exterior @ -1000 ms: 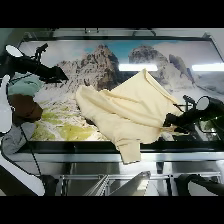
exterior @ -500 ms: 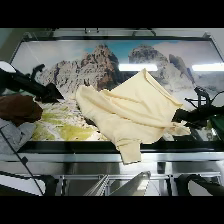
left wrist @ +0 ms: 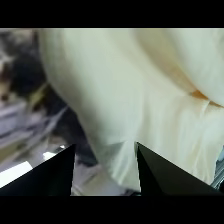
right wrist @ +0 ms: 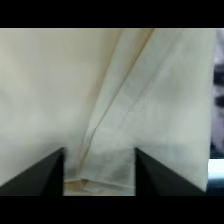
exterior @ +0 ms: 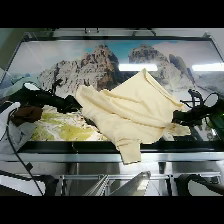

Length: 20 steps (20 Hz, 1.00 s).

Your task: Fold the shirts.

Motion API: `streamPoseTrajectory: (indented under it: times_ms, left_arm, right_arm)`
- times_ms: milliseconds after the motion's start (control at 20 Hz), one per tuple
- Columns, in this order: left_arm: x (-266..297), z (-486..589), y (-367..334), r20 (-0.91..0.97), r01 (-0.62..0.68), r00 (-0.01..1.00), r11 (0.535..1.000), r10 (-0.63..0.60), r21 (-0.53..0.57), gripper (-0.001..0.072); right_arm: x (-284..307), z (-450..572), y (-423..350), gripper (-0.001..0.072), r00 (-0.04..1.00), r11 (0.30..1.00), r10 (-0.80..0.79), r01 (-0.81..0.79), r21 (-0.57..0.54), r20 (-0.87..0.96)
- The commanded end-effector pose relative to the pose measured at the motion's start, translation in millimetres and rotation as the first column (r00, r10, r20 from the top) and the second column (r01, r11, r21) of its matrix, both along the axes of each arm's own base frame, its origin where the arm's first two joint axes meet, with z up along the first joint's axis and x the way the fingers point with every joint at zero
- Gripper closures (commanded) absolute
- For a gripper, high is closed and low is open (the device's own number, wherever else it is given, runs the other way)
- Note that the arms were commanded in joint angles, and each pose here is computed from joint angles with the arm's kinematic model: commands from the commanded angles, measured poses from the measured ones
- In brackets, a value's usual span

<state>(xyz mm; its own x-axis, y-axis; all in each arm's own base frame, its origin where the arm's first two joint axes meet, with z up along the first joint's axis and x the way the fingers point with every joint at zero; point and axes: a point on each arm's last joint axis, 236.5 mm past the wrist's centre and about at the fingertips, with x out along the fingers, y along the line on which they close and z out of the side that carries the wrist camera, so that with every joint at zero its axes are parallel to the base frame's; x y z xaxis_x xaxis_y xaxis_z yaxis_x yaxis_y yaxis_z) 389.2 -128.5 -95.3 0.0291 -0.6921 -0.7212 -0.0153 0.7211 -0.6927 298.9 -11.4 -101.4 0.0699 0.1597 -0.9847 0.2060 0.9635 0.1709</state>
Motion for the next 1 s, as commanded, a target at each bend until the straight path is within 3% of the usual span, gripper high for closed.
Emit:
streamPoseTrajectory:
  times_ms: [0, 50, 100, 150, 200, 500, 650, 850, 950]
  left_arm:
    - [18, -7, -32, 0.02, 0.054, 0.998, 0.998, -0.053, -0.02, 0.0305]
    - [20, -8, -39, 0.015, 0.084, 0.996, 0.996, -0.084, -0.027, 0.0307]
    - [20, -9, -46, 0.007, 0.111, 0.994, 0.993, -0.111, -0.036, 0.042]
    - [21, -9, -49, 0.003, 0.141, 0.99, 0.989, -0.141, -0.042, 0.0643]
    - [26, -6, -51, 0.009, 0.159, 0.987, 0.986, -0.159, -0.052, 0.0706]
    - [116, 59, 11, 0.223, 0.026, 0.974, 0.999, -0.032, 0.03, 0.0704]
    - [148, 89, 63, 0.334, -0.036, 0.942, 0.988, -0.017, 0.152, 0.0688]
    - [153, 100, 87, 0.329, -0.003, 0.943, 0.986, -0.054, 0.169, 0.0686]
    - [137, 82, 82, 0.241, 0.073, 0.965, 0.986, -0.107, 0.148, 0.0688]
  right_arm:
    - [11, -2, -5, 0.0534, 0.999, 1.0, 0.001, 0.0, -0.017, 0.037]
    - [11, -2, -4, 0.0633, 0.999, 1.0, 0.0, 0.001, -0.015, 0.037]
    - [11, -2, -4, 0.0695, 0.999, 1.0, -0.001, 0.002, -0.013, 0.035]
    - [10, -2, -4, 0.0696, 0.999, 1.0, -0.001, 0.001, -0.012, 0.034]
    - [10, -2, -4, 0.0696, 1.0, 1.0, 0.0, 0.001, -0.012, 0.031]
    - [-10, 7, 2, 0.0698, 0.998, 0.998, -0.055, 0.056, 0.032, -0.027]
    - [-26, 12, 49, 0.0698, 0.99, 0.964, -0.137, 0.14, 0.226, -0.028]
    - [-37, 21, 113, 0.0698, 0.969, 0.835, -0.248, 0.206, 0.51, 0.014]
    - [-44, 20, 118, 0.0698, 0.968, 0.824, -0.251, 0.205, 0.528, 0.015]
